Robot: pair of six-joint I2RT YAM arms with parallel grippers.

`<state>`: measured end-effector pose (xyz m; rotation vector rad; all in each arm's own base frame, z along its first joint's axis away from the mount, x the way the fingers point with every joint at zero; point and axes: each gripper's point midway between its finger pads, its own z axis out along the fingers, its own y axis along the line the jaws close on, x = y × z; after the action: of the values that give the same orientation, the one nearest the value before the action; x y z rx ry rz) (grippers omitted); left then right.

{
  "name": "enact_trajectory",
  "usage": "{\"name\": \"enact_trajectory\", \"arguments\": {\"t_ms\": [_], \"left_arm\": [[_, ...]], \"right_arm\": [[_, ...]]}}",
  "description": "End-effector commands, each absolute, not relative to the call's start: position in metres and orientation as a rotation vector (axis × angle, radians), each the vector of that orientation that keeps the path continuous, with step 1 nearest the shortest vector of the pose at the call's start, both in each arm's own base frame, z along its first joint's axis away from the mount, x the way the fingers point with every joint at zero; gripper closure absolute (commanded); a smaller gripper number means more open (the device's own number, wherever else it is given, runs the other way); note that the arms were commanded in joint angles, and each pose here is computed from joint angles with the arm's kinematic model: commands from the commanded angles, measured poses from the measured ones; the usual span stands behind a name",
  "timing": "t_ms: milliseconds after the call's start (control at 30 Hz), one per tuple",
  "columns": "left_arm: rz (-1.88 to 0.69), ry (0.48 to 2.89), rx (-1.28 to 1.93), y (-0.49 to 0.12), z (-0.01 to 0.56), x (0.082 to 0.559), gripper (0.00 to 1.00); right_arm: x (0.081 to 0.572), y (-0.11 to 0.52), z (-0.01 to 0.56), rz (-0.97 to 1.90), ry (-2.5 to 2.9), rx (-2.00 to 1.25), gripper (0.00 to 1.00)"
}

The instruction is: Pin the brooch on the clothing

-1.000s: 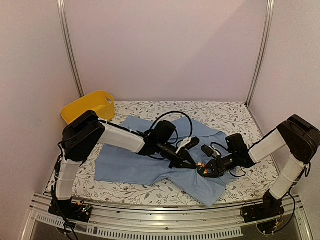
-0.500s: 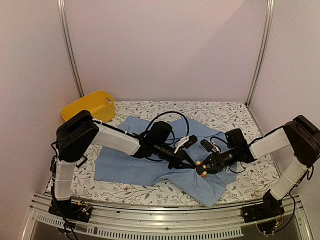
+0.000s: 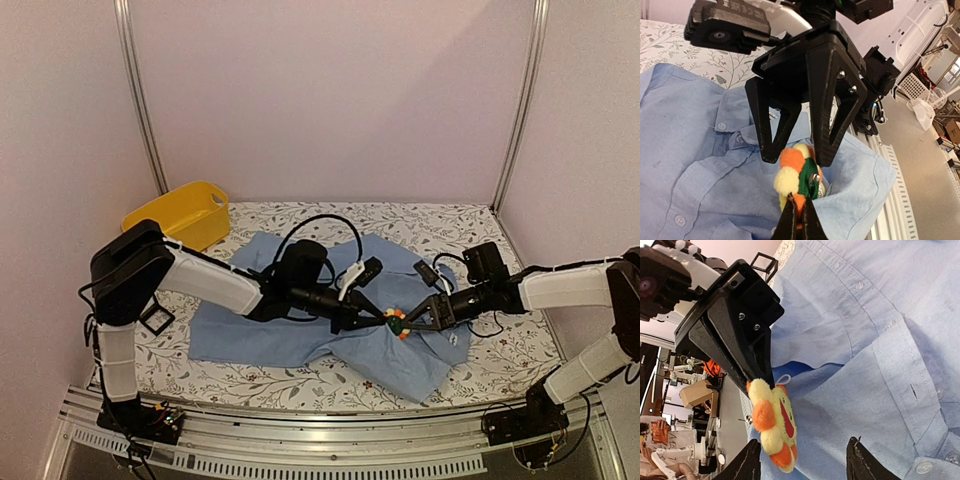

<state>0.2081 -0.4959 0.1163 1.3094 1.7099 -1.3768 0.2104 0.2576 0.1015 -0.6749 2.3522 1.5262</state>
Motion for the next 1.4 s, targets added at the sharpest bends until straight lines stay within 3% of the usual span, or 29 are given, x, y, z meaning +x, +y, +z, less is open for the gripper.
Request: {"name": "enact_trajectory", "arguments": {"t_ms": [0, 133, 433, 900, 1367], "left_arm": [[-1.344, 1.643, 1.222, -0.497, 0.153, 0.216, 1.00], [-1.259, 1.647, 1.177, -0.496, 0.162, 0.226, 1.00], [-1.184, 1.611, 1.206, -0.501, 0.168, 0.222, 1.00], [-1.204, 1.585, 1.203, -0.501, 0.168, 0.217, 1.00], [-1.190, 1.561, 1.182, -0.500, 0.172, 0.219, 1.00]], "right_arm": [[0.223, 0.257, 0.137, 1.449, 2.174, -0.753, 0.42], [0.221, 0.258, 0.160, 1.420, 2.001, -0.770, 0.33], [0.216, 0.268, 0.170, 1.379, 1.791, -0.828, 0.30], [0.201, 0.271, 0.150, 1.391, 1.703, -0.847, 0.33], [0.218, 0.279, 0.147, 1.377, 1.684, -0.801, 0.42]]}}
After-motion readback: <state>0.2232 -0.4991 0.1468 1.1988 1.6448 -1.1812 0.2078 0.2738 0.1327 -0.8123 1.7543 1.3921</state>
